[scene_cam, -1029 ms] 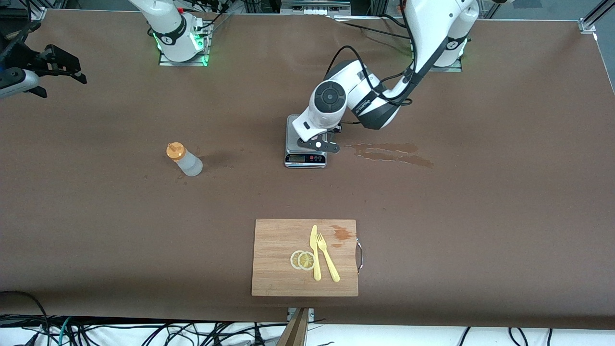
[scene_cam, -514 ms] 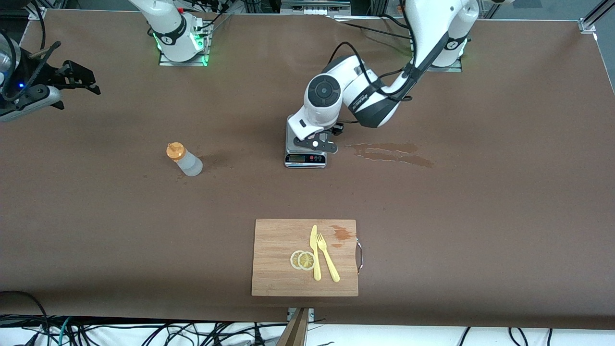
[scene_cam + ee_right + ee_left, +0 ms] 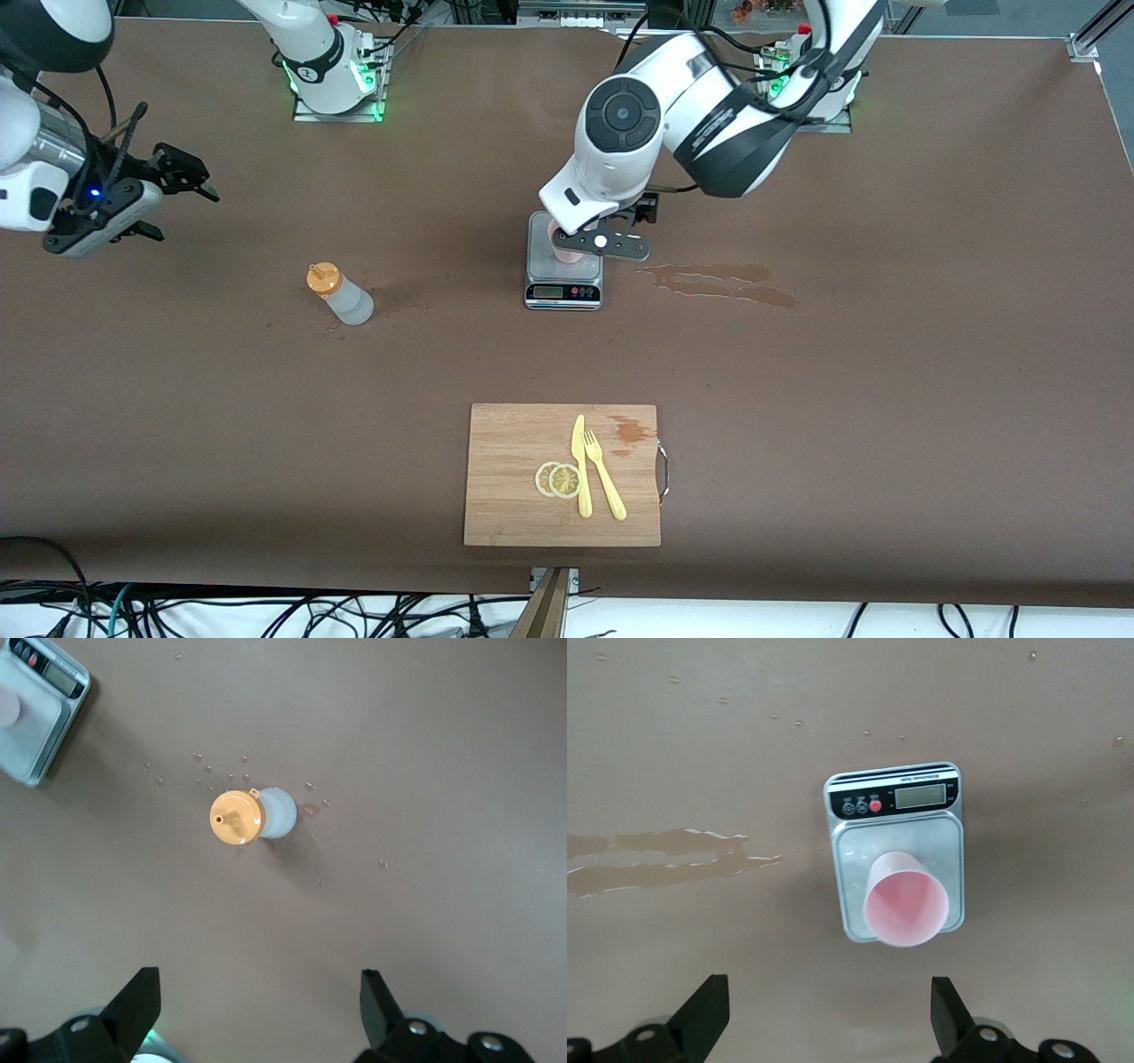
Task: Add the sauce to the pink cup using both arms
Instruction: 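Release the cup on the scale while the right gripper reaches the bottle, then close the right gripper around the white sauce bottle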
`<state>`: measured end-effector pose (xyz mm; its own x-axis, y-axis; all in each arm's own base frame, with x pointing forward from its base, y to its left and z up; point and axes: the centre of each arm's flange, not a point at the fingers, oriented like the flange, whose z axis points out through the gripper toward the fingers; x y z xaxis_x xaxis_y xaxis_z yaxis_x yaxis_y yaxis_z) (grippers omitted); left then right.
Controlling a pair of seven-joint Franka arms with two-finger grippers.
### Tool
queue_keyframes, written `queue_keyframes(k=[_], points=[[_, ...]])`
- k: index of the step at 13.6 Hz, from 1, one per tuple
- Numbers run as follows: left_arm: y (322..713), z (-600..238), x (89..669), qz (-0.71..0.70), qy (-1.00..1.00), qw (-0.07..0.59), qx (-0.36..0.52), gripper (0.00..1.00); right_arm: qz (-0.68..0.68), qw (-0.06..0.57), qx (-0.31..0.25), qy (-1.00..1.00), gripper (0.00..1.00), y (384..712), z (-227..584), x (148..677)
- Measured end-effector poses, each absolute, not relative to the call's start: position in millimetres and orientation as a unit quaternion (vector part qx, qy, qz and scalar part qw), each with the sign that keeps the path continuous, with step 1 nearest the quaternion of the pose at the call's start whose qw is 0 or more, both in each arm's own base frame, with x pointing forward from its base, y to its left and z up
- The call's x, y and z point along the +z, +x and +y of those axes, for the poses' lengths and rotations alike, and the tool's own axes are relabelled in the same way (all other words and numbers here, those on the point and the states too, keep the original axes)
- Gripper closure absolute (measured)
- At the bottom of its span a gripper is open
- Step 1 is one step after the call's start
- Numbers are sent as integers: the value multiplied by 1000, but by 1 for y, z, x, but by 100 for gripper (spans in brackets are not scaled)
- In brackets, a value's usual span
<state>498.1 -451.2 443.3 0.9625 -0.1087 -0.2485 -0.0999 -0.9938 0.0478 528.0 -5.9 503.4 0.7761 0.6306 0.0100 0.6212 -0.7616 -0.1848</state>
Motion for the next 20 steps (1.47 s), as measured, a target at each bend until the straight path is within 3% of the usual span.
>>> queue_keyframes(k=[9,13,20], points=[[580,-286,530,-26,995,29,-91,0,-530,218,-63,-817,0,526,-9,400],[586,-203,568,-72,996,9,-58,0,-578,269,-114,-762,0,519,-41,352],[562,-65,581,-87,996,-7,-35,0,-634,321,-190,-678,0,516,-61,268]])
